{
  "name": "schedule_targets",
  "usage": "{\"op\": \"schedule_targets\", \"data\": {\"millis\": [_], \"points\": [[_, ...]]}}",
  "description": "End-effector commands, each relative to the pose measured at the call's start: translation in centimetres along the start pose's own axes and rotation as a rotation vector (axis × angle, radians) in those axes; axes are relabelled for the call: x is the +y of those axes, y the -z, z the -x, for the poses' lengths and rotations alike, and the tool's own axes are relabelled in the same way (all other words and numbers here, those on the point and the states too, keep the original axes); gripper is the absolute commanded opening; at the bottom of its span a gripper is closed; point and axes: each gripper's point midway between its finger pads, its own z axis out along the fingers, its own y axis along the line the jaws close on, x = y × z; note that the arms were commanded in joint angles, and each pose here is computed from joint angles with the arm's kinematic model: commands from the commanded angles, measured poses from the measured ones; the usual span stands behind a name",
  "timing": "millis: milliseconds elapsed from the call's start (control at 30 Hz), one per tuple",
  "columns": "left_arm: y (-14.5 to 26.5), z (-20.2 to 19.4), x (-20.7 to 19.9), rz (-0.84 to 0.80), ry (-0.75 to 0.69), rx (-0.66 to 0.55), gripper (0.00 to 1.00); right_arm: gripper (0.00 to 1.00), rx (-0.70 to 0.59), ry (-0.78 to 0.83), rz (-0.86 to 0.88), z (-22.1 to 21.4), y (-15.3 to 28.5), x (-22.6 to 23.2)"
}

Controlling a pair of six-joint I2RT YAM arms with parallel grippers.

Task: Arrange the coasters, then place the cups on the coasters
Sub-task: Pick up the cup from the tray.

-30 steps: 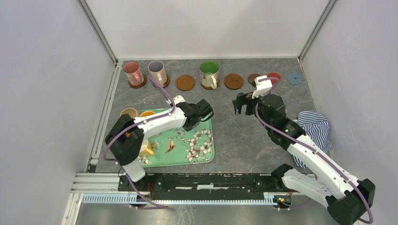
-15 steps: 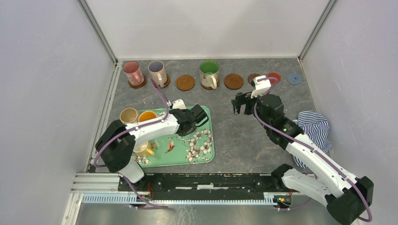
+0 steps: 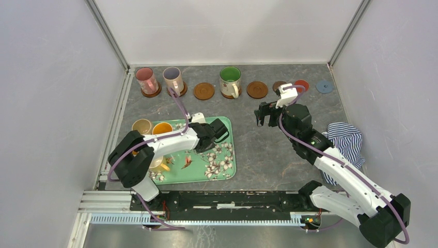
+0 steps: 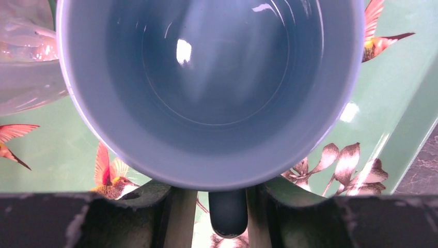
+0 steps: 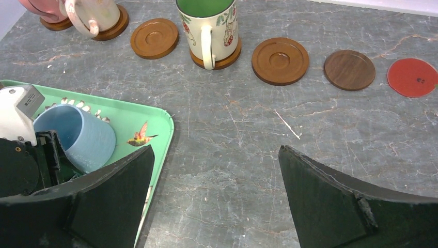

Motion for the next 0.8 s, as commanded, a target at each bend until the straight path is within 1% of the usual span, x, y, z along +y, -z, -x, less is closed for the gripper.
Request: {"op": "schedule_targets", "data": {"millis": [0,100,300,767], "points": [[0.0,1.2,-0.6,-0.028,-0.034,-0.049,0.39,0.98,-0.047,-0.008,0.005,1.2,-0.1,0.2],[0.4,1.9,-0.9,-0.043,-0.037,-0.074,0.25,0.98,-0.048,-0.008,0.006,1.2,-0.1,0.2],[1.8,3.4,-1.1,-0.084,-0.02,-0.115,0.03,0.98,-0.049,-0.01,0.007,1.2,-0.1,0.3],[5.4,7.1,-2.2,-0.224,-0.014,-0.236,0.02,0.98,-0.049,-0.013,0.016,1.2,-0.1,0.4]]}}
